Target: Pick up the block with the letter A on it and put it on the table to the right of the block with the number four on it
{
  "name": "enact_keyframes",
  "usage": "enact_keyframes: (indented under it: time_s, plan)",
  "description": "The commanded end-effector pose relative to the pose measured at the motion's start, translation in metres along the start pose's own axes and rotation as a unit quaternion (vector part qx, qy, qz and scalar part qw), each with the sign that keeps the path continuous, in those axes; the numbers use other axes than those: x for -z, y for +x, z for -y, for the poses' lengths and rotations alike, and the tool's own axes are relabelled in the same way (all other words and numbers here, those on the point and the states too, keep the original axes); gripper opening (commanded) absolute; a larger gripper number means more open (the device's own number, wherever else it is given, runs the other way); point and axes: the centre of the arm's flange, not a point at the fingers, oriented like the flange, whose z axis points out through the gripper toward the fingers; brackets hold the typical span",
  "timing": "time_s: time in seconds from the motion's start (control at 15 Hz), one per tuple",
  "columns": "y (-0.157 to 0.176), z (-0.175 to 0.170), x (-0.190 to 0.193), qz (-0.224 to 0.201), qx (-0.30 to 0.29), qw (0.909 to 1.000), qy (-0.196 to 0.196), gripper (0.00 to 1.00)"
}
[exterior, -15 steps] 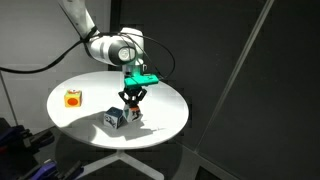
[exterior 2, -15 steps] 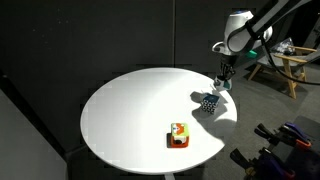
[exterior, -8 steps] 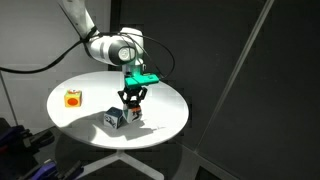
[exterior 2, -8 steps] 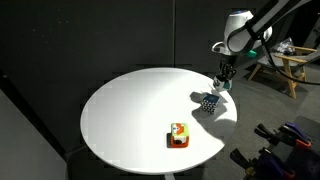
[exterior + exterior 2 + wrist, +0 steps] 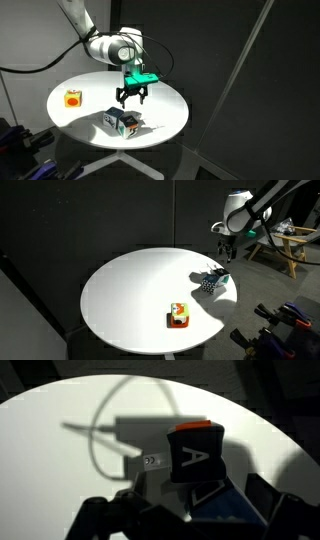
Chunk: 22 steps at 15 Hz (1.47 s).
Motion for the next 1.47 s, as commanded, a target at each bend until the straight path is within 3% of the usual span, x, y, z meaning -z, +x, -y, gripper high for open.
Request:
enact_keyframes:
  time_s: [0.0, 0.33, 0.8, 1.4]
  plan:
    - [0.000, 0.001, 0.011, 0.000, 0.015, 0.9998, -0.009, 1.00]
    - [0.015, 0.019, 0.031, -0.002, -0.048, 0.9988, -0.013, 1.00]
    - [0.044, 0.065, 0.058, -0.002, -0.139, 0.9903, -0.007, 1.00]
    - [0.062, 0.118, 0.092, 0.011, -0.233, 0.9717, 0.035, 1.00]
